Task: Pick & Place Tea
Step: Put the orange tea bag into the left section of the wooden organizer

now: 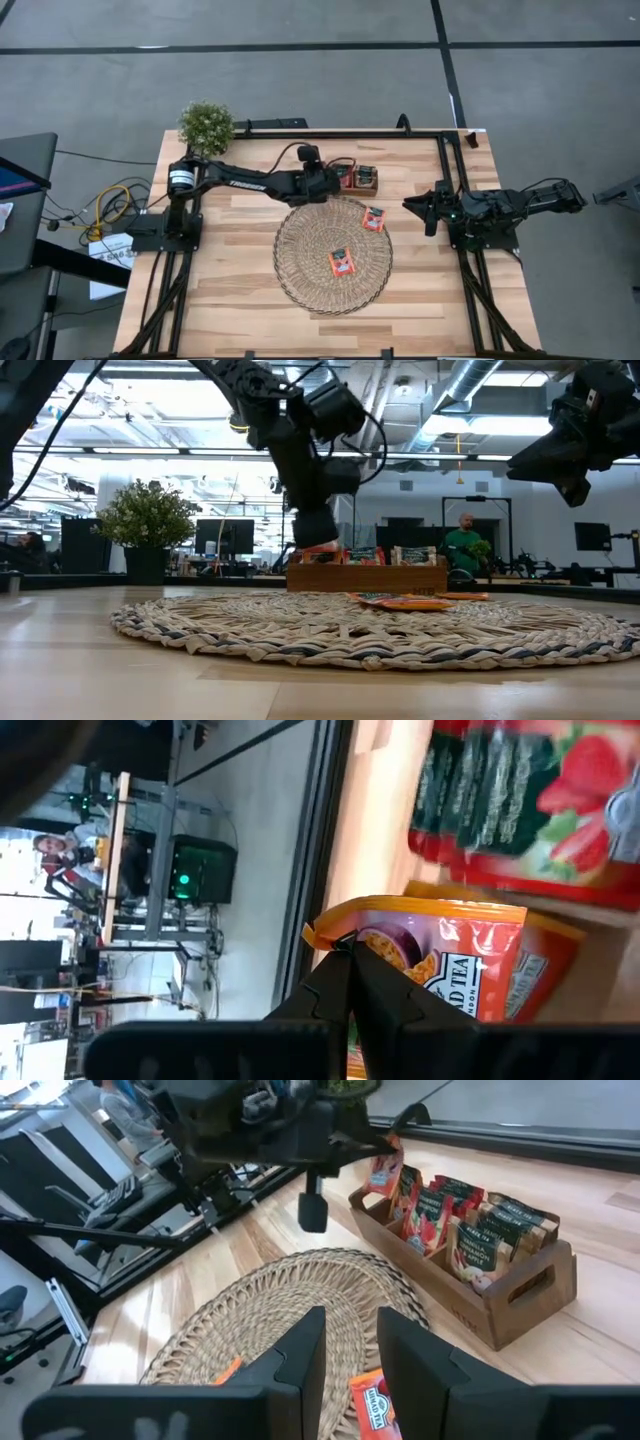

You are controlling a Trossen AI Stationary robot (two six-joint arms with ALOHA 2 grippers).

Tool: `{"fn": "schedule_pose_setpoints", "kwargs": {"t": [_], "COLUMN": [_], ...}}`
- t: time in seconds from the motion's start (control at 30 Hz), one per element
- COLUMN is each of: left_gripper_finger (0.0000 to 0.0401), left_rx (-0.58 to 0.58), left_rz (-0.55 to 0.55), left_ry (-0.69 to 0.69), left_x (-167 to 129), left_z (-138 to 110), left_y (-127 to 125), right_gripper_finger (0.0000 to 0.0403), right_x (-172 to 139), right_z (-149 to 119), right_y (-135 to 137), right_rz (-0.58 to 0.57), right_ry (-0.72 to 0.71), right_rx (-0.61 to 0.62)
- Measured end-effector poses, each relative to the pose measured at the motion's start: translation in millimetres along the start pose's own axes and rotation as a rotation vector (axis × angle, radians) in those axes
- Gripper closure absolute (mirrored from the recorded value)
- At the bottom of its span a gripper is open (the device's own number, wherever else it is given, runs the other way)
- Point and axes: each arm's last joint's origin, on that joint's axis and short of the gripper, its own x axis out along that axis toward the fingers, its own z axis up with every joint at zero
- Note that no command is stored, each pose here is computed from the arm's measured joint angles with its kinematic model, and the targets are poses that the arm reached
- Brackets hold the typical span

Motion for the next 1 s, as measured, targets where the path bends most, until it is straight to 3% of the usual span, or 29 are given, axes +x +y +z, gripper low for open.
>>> {"fn": "schedule_pose_setpoints", "kwargs": {"t": [0.13,1.0], "left_gripper_finger": [0.0400,0.0400], "left_rx": [0.066,0.064], "left_rz": [0.006,-0.015], "left_ry": [0.012,-0.046], "left_x": [5.2,17.6], "left_z": [-11.2,-15.1], "left_y": [-9.3,-17.5], "right_gripper_finger": [0.0317,0.0317], "right_x": [0.0,0.0], "right_z": [0.2,0.6], "right_y": [0.1,0.2], "right_rz": [0.001,0.000], "right_ry": [-0.002,-0.007], "right_rx": [0.001,0.004]}}
